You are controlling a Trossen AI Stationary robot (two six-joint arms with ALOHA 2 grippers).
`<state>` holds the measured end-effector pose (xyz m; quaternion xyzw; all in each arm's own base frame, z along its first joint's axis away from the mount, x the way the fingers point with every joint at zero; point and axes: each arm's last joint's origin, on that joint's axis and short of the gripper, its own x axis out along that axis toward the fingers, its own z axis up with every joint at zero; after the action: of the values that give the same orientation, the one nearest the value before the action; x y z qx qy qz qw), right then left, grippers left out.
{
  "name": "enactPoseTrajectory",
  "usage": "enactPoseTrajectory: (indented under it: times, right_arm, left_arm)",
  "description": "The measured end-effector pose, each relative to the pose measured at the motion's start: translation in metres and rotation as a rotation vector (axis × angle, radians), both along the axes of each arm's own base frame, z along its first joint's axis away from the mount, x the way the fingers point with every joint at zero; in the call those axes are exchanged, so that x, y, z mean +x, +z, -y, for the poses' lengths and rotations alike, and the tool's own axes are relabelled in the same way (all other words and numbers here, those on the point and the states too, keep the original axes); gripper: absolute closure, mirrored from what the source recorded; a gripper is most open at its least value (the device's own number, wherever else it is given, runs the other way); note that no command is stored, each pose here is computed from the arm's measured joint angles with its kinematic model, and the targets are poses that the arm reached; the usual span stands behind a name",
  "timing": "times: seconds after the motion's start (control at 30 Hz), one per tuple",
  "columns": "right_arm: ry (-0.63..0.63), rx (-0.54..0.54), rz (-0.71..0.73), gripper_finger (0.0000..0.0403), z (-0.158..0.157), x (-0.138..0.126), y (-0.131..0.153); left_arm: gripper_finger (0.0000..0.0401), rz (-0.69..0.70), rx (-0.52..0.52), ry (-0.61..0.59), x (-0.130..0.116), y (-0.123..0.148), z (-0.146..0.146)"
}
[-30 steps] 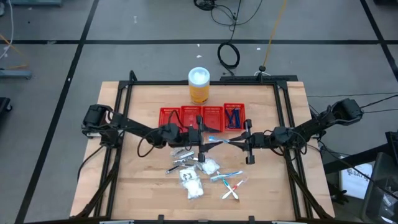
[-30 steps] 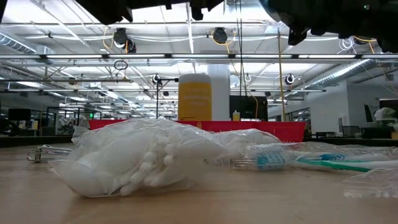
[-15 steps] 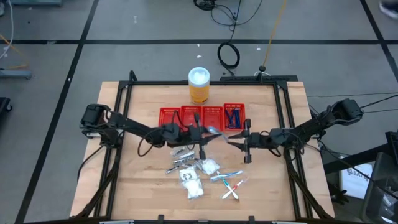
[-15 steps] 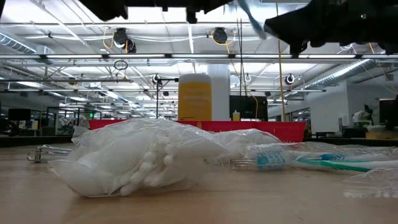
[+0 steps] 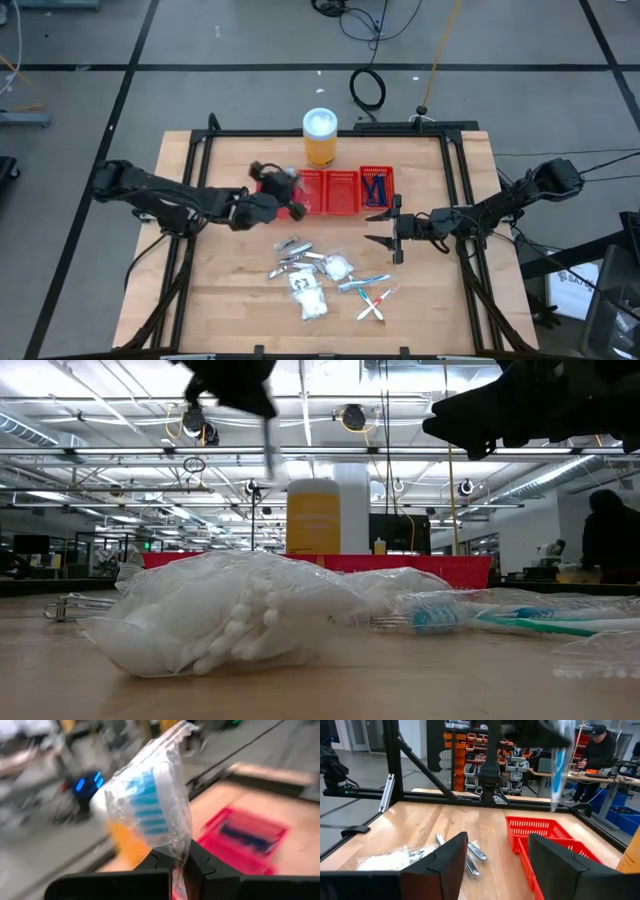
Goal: Pick & Place Travel size toiletries
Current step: Put the blue toothbrush in the left red basket
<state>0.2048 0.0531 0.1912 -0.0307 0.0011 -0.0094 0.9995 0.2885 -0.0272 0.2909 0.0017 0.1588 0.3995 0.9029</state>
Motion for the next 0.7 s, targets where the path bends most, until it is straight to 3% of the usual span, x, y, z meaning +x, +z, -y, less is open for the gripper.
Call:
enactPoseTrajectory:
  times: [0.17,0.33,0.7]
  right_arm:
    - [0.0,0.033,0.0,0.0207,0.0,0.0,0.0]
    - [0.0,0.03,-0.008,0.0218,0.0,0.0,-0.001]
    - [0.001,0.046,-0.018,0.0226,0.0,0.0,-0.002]
  left_arm:
    - [0.0391,-0.066,-0.214,0.172,-0.028,-0.019,-0.013]
    - [0.0396,-0.117,-0.353,0.284,-0.037,-0.033,-0.026]
    - [0.039,-0.1,-0.514,0.414,-0.046,-0.066,-0.047]
